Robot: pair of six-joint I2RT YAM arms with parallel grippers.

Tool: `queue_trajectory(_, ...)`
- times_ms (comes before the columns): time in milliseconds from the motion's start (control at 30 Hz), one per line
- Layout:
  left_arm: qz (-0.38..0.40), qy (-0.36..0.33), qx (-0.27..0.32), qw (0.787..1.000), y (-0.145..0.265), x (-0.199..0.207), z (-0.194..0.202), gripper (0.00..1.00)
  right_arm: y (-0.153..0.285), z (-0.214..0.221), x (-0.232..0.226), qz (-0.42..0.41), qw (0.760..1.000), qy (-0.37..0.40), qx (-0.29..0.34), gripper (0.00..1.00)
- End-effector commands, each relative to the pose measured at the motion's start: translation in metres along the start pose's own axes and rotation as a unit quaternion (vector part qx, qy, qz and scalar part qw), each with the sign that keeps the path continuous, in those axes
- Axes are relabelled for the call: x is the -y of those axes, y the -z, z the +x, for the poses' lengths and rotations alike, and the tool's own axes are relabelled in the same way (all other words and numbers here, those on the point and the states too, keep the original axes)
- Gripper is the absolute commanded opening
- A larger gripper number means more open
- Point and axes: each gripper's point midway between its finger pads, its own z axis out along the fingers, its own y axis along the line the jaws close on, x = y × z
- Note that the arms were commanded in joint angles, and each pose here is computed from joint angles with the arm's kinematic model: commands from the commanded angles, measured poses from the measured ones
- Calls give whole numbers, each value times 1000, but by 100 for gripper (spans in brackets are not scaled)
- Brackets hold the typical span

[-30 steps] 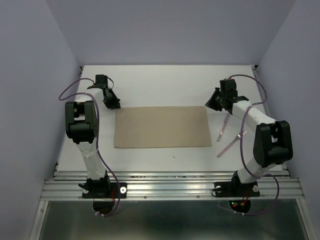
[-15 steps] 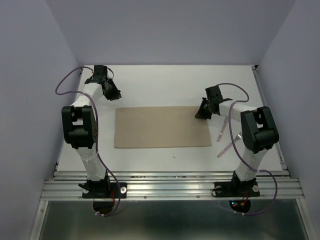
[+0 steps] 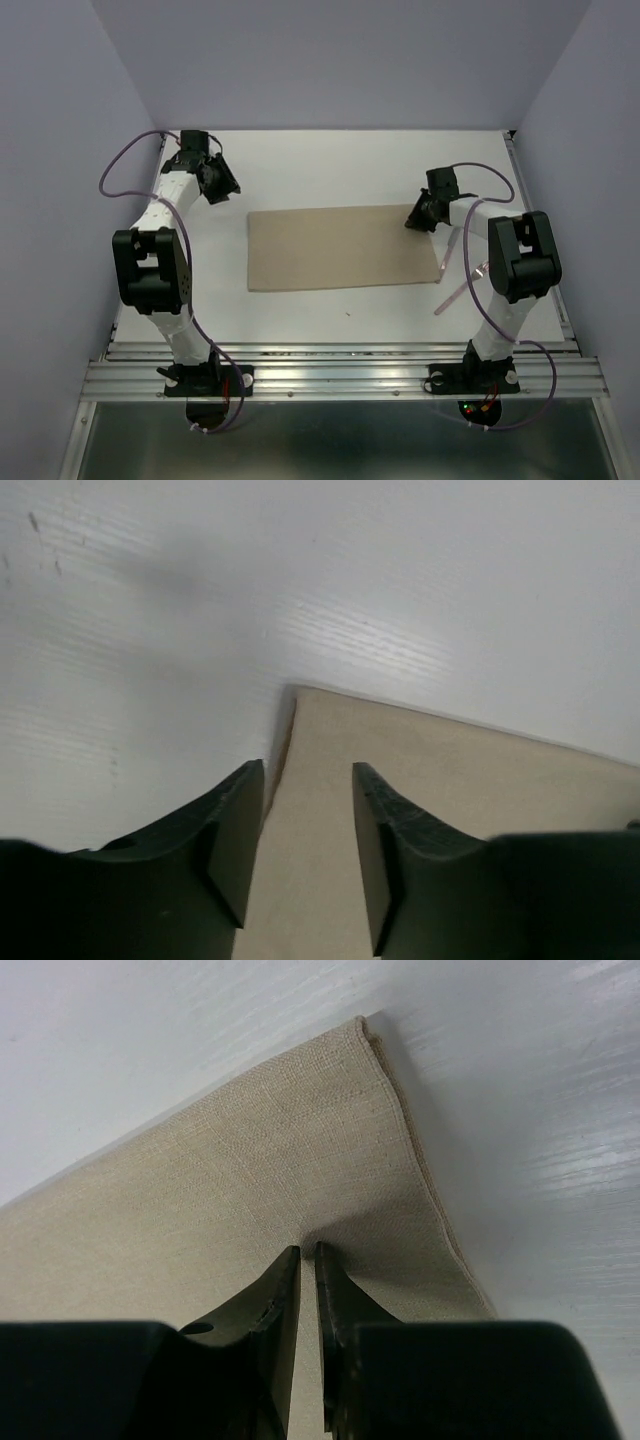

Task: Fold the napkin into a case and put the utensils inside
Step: Pick up the rectangle-folded napkin at the center of the board.

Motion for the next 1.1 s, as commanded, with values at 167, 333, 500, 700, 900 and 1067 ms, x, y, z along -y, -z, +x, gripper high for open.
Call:
queue_trajectory(167, -56, -21, -34, 998, 20, -40, 67, 64, 19, -15, -12, -21, 999, 21, 13, 18)
queue_trajectory(333, -60, -24, -71, 995, 16, -44, 113, 64, 38, -22, -21, -39, 999, 21, 27, 18)
queue_trajectory(500, -82, -35, -94, 992, 10, -50, 143, 64, 47, -19, -19, -40, 999, 22, 29, 19)
queue_trajectory(700, -118, -41, -90, 988, 2, -64, 154, 64, 54, -13, -14, -38, 999, 22, 30, 19)
queue_trajectory(900, -114, -50, -107, 986, -12, -62, 163, 59, 56, -11, -10, -34, 999, 21, 30, 19)
queue_trajectory(1067, -108, -67, -118, 985, -19, -49, 171, 51, 56, -10, -9, -31, 999, 19, 30, 19)
